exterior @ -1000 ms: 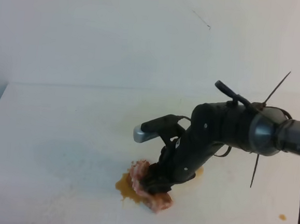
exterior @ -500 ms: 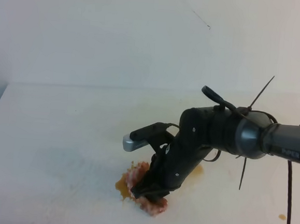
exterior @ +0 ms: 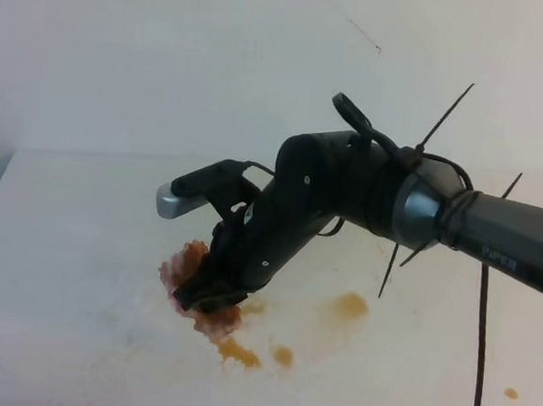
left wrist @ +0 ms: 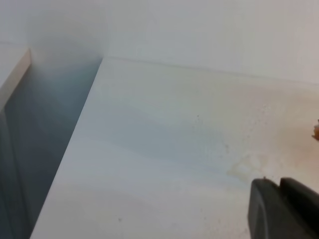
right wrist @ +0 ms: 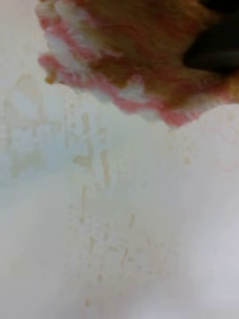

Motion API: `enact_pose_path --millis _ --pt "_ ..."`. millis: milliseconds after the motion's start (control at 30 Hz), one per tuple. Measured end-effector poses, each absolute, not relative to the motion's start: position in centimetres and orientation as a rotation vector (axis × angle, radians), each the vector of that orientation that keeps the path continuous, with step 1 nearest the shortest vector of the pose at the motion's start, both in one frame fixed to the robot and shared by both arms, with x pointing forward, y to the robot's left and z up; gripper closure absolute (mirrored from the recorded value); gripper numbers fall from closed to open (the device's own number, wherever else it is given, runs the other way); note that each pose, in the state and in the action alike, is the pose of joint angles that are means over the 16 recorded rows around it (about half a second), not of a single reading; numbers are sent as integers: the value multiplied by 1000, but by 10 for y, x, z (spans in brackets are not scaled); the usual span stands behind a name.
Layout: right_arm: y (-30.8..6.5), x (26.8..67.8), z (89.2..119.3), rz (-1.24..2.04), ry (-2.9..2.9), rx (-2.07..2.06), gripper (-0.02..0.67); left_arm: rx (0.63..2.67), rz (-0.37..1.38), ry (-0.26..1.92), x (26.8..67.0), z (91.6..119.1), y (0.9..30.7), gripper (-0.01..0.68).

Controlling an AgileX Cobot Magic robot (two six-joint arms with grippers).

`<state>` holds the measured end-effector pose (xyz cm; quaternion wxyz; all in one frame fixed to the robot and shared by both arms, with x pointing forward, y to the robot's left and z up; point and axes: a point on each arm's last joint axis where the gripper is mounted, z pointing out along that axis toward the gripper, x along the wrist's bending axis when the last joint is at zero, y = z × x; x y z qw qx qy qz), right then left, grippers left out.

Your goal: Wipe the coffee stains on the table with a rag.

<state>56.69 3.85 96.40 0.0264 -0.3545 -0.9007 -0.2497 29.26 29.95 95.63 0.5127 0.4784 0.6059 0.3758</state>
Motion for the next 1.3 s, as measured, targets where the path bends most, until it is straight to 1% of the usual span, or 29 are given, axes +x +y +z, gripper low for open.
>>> enact_pose_path --millis 133,333,500,667,1067,1200,1300 --pt "51 562 962 -773 -2779 -1070 608 1153 902 1460 293 958 299 675" --pt "60 557 940 -685 -2772 -1088 609 1155 901 1462 293 959 299 675" --pt "57 559 922 -588 -2770 -1140 609 1156 900 1463 293 960 299 676" --pt "43 571 914 -502 -2758 -1221 609 1156 900 1463 293 960 299 676" --pt "-15 612 916 -380 -2691 -1417 610 1159 898 1466 293 962 299 677" --pt "-23 617 922 -394 -2695 -1427 610 1159 898 1466 293 962 299 677" --pt "-20 615 931 -436 -2703 -1401 610 1159 898 1466 293 962 299 677"
